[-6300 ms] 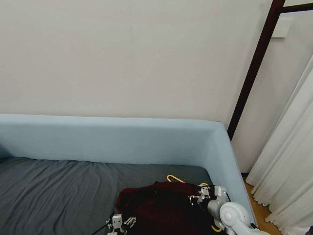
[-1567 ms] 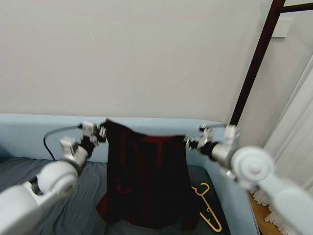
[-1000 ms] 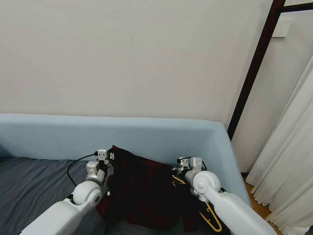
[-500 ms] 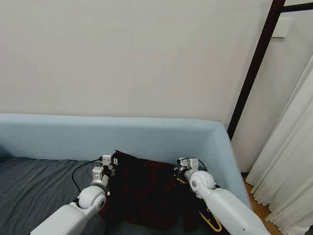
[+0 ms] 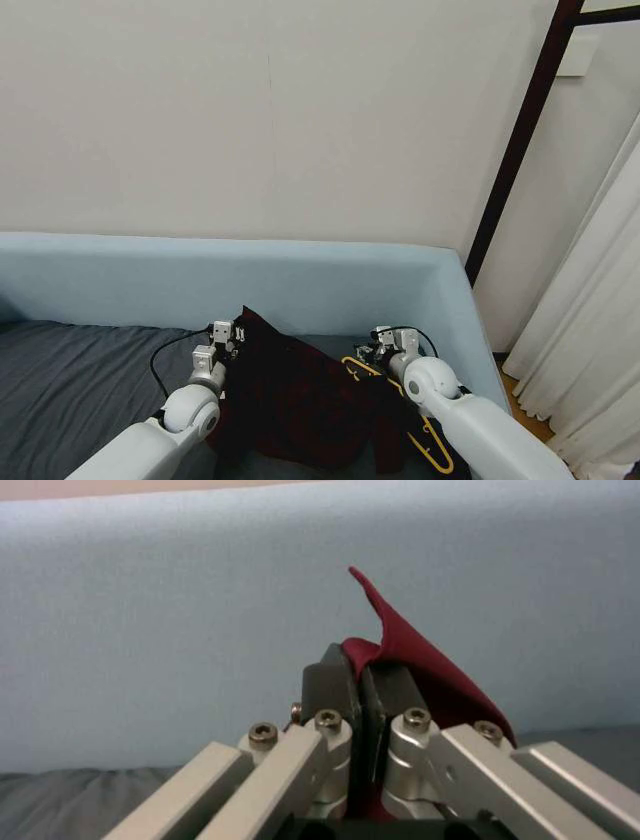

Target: Pick up the clothes from the sofa and hang them on the clothes hanger.

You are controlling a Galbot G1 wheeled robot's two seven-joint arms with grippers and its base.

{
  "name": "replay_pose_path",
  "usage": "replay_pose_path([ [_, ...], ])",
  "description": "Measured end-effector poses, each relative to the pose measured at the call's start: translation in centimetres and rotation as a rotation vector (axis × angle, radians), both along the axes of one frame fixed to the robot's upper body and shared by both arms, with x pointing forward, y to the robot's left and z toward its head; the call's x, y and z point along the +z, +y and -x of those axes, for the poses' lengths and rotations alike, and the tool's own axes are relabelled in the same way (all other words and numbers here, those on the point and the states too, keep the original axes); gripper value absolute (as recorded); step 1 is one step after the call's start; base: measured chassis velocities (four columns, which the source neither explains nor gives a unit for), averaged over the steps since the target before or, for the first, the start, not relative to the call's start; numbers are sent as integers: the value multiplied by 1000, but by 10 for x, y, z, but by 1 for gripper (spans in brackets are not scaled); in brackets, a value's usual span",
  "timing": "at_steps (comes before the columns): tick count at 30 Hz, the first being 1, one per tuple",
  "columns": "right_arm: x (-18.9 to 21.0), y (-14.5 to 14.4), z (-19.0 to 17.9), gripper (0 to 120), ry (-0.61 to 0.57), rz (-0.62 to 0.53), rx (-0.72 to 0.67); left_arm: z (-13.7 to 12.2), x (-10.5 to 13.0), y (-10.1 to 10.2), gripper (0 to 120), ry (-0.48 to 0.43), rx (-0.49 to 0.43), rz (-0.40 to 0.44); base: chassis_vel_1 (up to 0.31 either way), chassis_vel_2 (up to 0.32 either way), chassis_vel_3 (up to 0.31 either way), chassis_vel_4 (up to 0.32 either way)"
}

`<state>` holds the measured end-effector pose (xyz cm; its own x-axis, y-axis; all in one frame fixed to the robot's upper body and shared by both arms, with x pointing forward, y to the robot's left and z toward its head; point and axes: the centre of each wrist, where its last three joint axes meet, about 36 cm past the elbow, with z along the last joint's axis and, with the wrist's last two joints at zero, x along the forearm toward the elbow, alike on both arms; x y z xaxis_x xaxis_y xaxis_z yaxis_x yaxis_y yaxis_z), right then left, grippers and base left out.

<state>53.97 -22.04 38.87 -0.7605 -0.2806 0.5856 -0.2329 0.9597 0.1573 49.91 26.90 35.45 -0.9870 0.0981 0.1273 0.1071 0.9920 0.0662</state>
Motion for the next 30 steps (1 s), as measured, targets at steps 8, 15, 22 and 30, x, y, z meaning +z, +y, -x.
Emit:
replay_pose_path([
  [8, -40, -50, 28, 92, 121, 38, -60, 14, -2, 0, 0, -10, -28, -18, 0, 0, 0, 0],
  [15, -67, -79, 34, 100, 187, 109, -62, 22, 1, -2, 0, -15, -44, -14, 0, 0, 0, 0],
  [22, -85, -98, 30, 100, 243, 139, -67, 29, -3, -4, 0, -10, -54, -14, 0, 0, 0, 0],
  [30, -99, -100, 20, 94, 248, 158, -77, 29, 0, -7, 0, -17, -60, -5, 0, 0, 0, 0],
])
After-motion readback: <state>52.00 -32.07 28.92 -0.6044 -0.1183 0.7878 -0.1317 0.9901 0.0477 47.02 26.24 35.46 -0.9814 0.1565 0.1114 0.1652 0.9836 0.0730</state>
